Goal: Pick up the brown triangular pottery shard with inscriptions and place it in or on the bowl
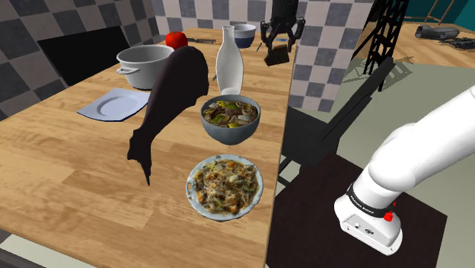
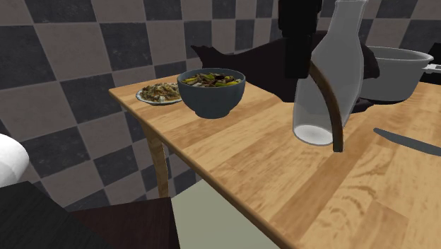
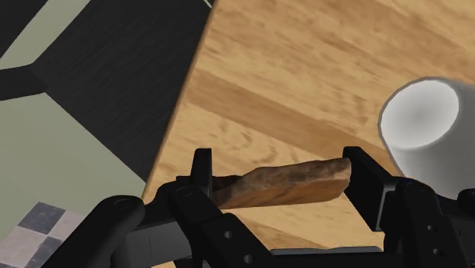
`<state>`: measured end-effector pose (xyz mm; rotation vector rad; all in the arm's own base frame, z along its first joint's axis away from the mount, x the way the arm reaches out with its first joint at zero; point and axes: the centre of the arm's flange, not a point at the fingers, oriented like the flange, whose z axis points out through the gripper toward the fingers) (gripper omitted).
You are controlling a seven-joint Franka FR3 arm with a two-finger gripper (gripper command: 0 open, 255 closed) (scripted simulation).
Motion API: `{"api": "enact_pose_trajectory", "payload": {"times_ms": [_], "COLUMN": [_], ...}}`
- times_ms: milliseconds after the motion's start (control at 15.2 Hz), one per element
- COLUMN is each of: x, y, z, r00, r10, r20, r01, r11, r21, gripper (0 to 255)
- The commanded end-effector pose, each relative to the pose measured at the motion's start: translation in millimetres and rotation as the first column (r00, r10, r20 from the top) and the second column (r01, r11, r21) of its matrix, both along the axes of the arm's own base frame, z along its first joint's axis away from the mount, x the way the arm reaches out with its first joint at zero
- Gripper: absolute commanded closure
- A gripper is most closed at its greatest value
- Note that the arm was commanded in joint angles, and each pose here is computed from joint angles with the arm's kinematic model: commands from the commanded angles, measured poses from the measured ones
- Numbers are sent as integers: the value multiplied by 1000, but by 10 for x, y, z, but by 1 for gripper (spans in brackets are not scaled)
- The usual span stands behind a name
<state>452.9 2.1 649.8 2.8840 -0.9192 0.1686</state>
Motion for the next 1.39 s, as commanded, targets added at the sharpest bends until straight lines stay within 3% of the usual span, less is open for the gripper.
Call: {"api": "enact_pose_trajectory", "payload": {"times_ms": [0, 1320], "x": [-88, -785], "y": [263, 2809], "z": [0, 56], "r00": [1000, 1000], "r10": [-2, -2], "r20": [0, 0], "r01": [2, 2], "r11": [1000, 1000], "r21": [0, 0], "gripper": [255, 255]}}
